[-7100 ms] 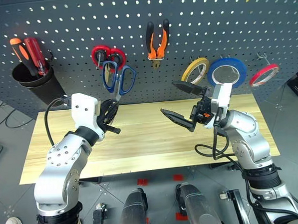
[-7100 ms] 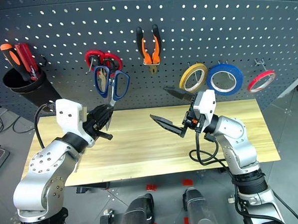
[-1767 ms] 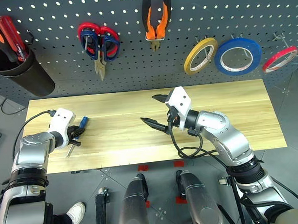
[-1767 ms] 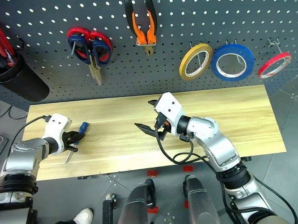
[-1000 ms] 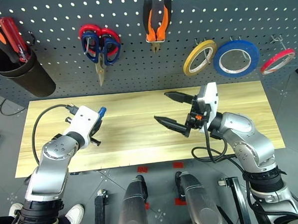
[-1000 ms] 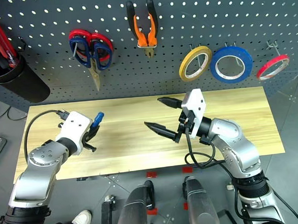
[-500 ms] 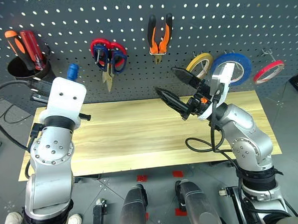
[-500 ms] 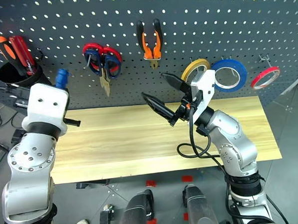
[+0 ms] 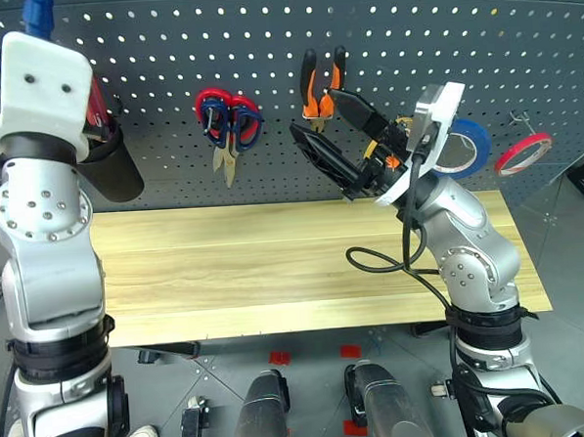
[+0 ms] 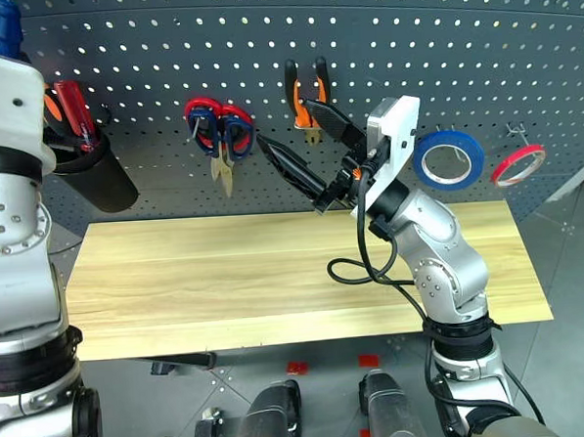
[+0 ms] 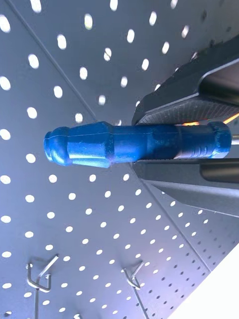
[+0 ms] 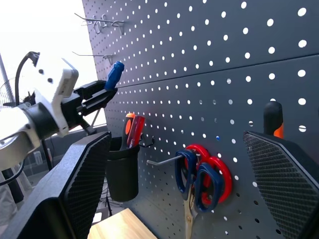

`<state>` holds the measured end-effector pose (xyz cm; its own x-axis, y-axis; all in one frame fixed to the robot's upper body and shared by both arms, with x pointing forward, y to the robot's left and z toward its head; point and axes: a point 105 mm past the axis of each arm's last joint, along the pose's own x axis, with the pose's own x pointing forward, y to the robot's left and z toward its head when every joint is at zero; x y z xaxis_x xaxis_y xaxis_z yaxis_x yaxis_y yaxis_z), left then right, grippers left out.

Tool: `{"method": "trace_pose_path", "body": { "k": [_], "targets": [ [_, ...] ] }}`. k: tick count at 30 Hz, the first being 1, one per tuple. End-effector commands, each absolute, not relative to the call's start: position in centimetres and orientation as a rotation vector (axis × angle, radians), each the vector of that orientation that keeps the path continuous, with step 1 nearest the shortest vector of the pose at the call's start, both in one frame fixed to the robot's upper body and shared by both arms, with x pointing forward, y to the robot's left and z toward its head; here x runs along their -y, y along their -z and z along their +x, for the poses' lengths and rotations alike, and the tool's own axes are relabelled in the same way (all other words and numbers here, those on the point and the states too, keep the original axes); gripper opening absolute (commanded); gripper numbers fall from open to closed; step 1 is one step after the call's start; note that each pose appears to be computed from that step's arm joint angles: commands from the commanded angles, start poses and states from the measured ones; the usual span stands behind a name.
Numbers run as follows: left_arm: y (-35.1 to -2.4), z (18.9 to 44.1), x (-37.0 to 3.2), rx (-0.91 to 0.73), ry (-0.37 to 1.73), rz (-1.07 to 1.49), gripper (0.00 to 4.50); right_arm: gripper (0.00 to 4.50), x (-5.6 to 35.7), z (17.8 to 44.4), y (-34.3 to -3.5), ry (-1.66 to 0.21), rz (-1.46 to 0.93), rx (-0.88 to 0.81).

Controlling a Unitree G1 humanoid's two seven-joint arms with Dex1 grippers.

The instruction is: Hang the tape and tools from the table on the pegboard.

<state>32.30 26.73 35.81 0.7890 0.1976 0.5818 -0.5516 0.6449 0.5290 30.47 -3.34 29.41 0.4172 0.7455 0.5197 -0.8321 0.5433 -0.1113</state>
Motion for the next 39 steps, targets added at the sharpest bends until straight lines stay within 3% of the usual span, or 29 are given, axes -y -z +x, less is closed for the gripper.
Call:
{"method": "trace_pose_path", "body": {
  "k": [1,10,16,21,34,39],
  "targets": [
    [-37.4,32.3,-26.2,0.603,-0.465,0.749,0.59,4.5,3.7,30.0,-30.5,-0.984,0.17,0.624],
    [-36.5,33.9,-26.4,0.576,-0.449,0.682,0.59,4.5,4.0,30.1,-29.8,-0.967,0.143,0.6],
    [-33.2,34.1,-27.7,0.46,-0.472,0.554,0.59,4.5,4.1,30.2,-29.5,-0.953,0.126,0.586],
    [-32.3,33.8,-27.9,0.428,-0.476,0.511,0.59,4.5,4.3,30.2,-29.0,-0.949,0.115,0.572],
    [-30.9,33.3,-29.4,0.356,-0.503,0.375,4.49,4.5,4.5,30.5,-28.2,-0.946,0.099,0.553],
    [-30.1,33.2,-28.5,0.348,-0.43,0.245,4.49,4.5,5.1,30.8,-27.9,-0.92,0.086,0.548]
  ]
}}
